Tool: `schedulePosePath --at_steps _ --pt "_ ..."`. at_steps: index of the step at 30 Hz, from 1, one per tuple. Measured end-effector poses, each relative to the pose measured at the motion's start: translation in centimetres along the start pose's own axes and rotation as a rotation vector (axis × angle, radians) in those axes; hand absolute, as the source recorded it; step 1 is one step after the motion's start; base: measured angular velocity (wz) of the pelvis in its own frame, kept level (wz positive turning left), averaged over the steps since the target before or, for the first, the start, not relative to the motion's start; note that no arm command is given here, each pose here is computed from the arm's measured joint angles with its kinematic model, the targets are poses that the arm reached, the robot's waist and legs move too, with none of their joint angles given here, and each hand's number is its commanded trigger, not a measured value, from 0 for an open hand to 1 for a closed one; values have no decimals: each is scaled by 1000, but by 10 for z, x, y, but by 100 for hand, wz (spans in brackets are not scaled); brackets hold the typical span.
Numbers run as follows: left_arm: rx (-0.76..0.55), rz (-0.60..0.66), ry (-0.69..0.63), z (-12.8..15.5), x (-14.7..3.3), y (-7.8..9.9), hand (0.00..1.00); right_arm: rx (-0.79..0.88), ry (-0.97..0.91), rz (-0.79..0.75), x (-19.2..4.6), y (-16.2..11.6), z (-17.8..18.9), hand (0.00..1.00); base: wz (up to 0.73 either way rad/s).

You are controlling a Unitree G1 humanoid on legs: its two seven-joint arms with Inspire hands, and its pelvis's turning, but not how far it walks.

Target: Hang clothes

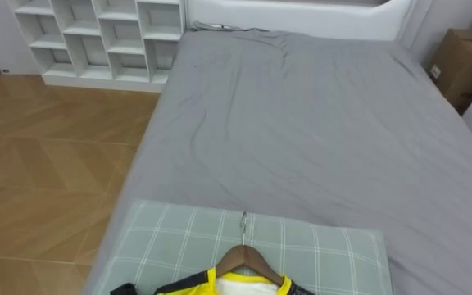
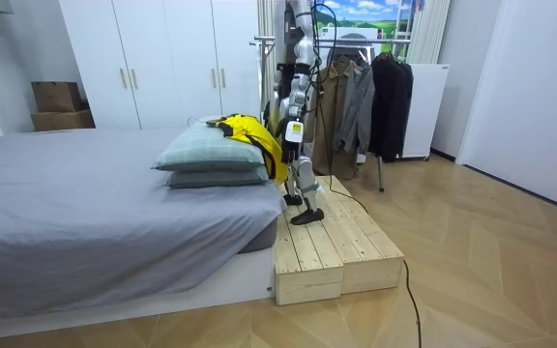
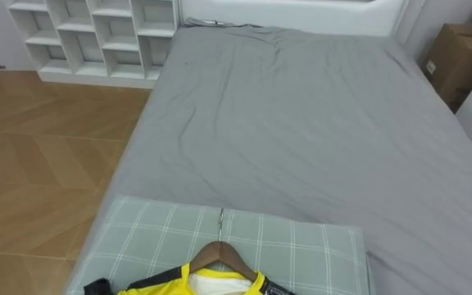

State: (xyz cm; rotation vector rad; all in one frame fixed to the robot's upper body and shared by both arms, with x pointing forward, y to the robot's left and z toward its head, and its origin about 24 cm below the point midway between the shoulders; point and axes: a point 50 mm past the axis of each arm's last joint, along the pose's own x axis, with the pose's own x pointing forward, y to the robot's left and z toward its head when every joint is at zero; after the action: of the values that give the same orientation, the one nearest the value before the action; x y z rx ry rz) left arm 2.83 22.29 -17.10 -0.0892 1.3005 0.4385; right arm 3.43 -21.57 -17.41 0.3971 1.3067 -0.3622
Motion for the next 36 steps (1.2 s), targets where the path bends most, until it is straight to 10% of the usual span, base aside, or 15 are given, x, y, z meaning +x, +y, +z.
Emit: schedulePosePath --at_steps 36 --pt "-188 363 68 -21 -7 39 0 7 28 -72 -1 -6 -4 0 4"
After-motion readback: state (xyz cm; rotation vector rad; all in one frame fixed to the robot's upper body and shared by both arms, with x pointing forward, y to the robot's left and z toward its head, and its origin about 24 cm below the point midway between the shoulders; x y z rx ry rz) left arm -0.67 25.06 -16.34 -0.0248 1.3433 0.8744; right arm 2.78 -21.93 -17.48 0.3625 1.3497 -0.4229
